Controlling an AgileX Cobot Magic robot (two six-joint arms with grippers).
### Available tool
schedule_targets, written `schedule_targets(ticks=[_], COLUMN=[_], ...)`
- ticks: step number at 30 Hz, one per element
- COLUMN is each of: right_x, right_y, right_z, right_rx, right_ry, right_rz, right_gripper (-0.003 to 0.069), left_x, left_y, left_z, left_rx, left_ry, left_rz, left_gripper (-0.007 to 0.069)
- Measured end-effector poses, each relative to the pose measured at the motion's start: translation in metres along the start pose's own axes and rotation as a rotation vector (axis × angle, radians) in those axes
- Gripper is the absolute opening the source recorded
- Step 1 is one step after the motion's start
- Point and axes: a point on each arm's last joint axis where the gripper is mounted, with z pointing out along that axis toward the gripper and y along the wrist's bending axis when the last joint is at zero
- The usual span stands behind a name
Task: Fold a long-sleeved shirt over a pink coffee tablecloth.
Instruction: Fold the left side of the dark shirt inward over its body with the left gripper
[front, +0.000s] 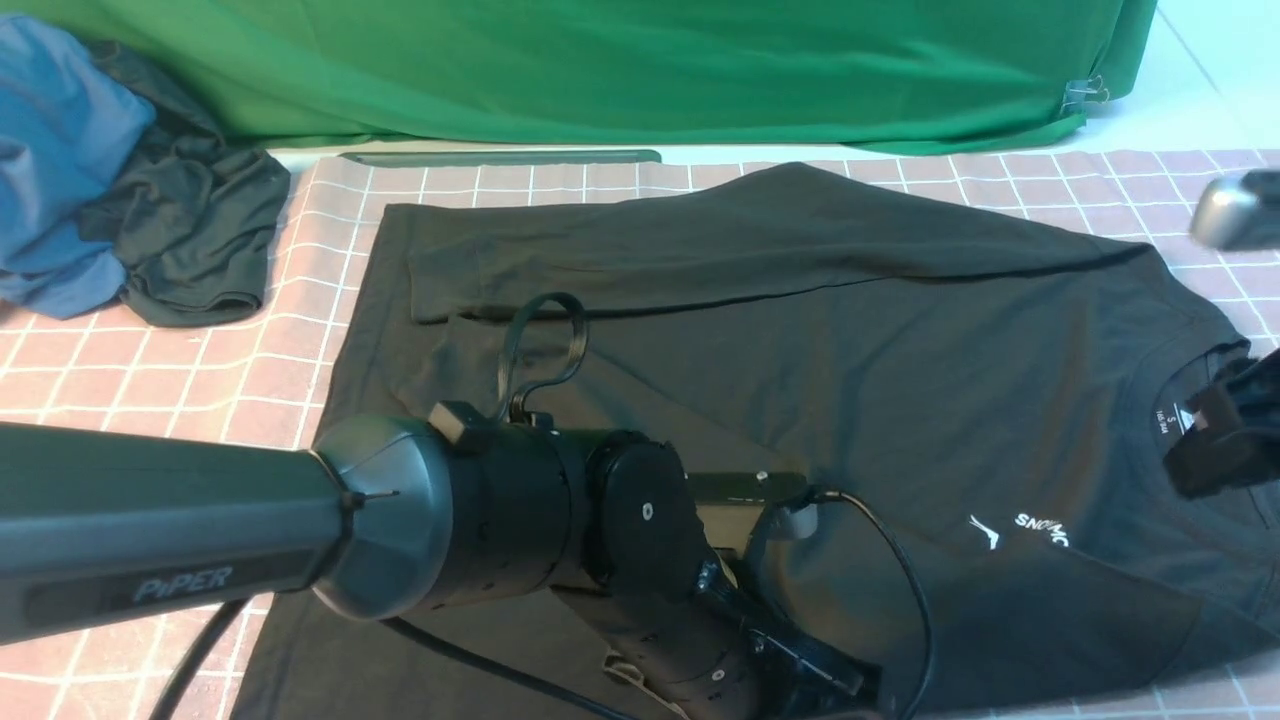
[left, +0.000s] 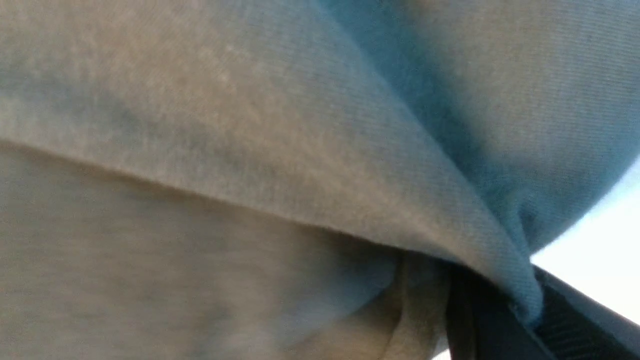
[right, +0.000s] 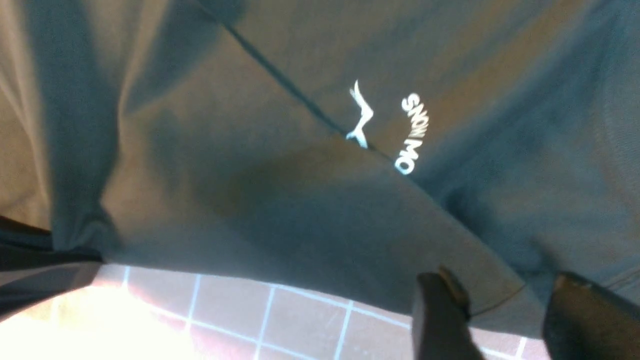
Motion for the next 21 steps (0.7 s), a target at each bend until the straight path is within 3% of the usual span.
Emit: schedule_targets(ticks=[9, 17, 21], right_x=[-0.011, -0.015, -0.014], right_y=[-0.014, -0.027, -0.031], right_z=[0.038, 0.071, 0.085], right_rx=[0.010, 0.040, 0.027], right_ry=[0.102, 0.195, 0.252], right_rz=[-0.032, -0.073, -0.081], right_gripper=[0.0365, 0.0489, 0.0497], left_x=[0.002, 0.002, 0.002], left_y=[-0.006, -0.007, -0.006], left_z=[0.000, 0.000, 0.000], left_rx=[0.069, 0.073, 0.070], left_ry=[0.019, 0.025, 0.025], left_rz=[-0.016, -0.011, -0.003], left_gripper=[0.0046, 0.0046, 0.0046])
